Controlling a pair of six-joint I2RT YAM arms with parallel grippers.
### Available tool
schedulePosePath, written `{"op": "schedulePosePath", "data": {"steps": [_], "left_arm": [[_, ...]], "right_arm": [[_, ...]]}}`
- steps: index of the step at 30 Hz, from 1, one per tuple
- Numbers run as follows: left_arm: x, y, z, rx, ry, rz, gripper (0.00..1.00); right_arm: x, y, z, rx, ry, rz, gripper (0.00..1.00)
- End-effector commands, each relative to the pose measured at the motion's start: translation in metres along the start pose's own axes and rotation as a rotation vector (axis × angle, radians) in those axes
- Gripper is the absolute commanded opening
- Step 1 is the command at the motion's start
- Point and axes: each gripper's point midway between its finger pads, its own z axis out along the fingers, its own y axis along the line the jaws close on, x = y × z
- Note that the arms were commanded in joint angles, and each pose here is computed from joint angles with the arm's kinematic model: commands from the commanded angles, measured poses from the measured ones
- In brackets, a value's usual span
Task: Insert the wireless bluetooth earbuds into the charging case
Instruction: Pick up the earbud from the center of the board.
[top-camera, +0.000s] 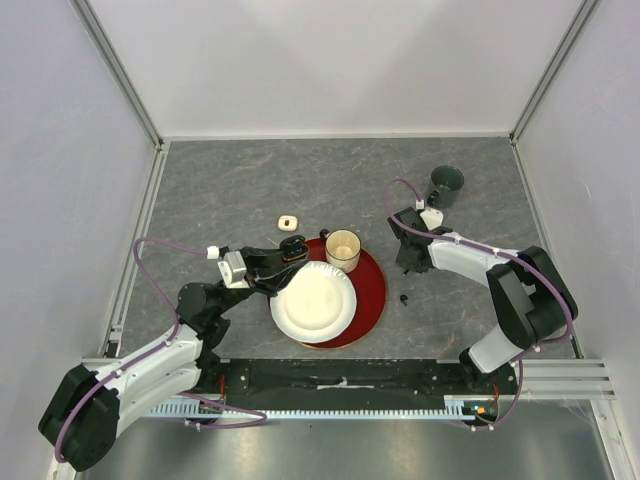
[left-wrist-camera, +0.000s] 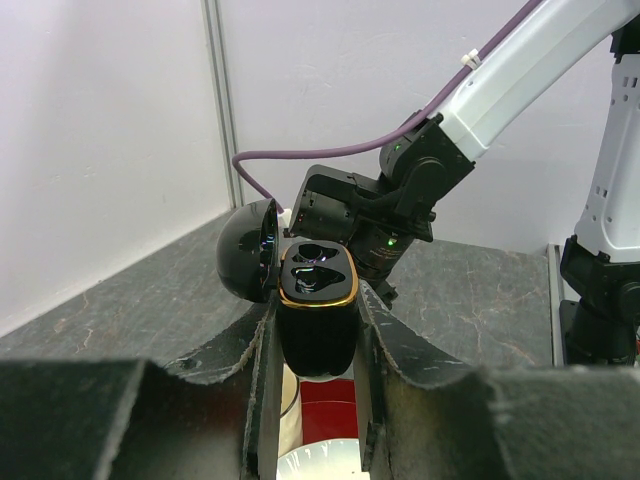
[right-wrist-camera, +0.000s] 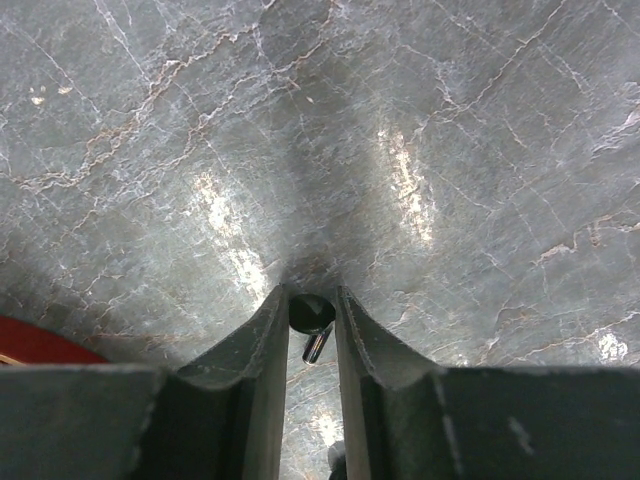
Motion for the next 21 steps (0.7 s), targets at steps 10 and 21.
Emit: {"op": "schedulePosePath", "data": {"steps": [10, 21], "left_arm": [[-0.018, 0.001, 0.009, 0.009, -0.051, 0.036, 0.02], [-0.015, 0.004, 0.014, 0.007, -0.036, 0.025, 0.02]], "right_arm": [[-0.005, 0.008, -0.013, -0.083, -0.022, -0.056, 0.08], [-0.074, 0.051, -0.102, -0.341, -0.355, -0.136, 0.0]]}}
